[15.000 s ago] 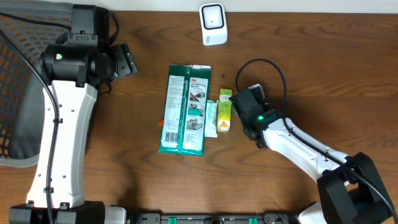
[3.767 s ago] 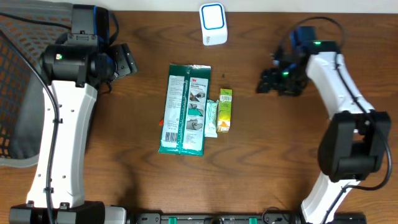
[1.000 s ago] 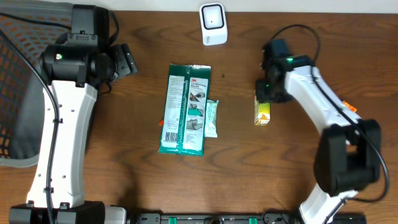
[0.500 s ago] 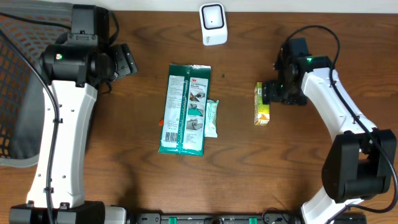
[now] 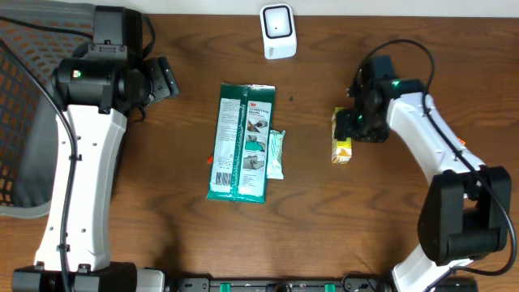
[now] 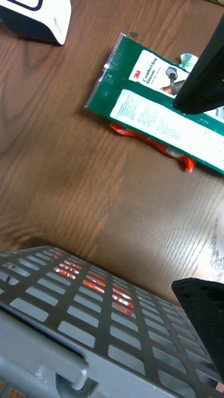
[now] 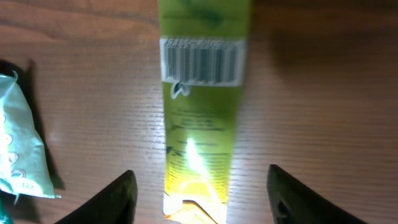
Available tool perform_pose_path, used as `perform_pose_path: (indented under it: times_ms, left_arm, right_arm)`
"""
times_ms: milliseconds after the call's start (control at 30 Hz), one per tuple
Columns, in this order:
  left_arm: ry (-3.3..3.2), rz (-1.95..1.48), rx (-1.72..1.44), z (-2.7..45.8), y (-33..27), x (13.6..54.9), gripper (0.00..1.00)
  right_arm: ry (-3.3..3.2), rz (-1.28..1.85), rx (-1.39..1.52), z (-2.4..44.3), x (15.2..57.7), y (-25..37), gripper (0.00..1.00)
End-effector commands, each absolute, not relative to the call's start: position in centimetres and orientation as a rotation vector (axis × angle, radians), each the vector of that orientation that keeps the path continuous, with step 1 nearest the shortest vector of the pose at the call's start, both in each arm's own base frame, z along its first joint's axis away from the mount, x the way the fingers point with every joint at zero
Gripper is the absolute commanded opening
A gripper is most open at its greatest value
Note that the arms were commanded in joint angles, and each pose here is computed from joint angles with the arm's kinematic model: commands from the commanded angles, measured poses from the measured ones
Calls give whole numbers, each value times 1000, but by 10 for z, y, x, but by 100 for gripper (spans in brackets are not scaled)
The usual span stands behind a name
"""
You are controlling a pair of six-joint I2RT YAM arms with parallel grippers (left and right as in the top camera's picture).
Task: Scan the item barcode
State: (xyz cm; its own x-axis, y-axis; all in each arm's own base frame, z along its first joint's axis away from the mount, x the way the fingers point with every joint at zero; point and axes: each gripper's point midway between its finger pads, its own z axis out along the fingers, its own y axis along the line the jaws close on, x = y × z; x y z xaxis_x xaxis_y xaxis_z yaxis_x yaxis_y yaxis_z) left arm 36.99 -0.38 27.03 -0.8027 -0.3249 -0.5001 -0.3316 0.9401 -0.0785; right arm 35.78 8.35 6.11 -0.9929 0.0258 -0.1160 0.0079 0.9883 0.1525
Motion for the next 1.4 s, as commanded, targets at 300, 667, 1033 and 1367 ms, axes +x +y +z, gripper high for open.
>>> perform_pose_path:
  times_ms: [300,667,1033,1367]
  left_arm:
    - [2570,41,-454,271,-1,370,85]
    - [2570,41,-454,271,-1,370,85]
    - [2570,41,-454,271,-1,370,85]
    - [2570,41,-454,271,-1,370,85]
  right_arm:
    - [2968,666,-138,54,341,160,51]
    - [2894,564,-248,53,351,179,58]
    - [2864,680,-331,60,344,206,59]
    - [2767,688,-400,66,359,215,59]
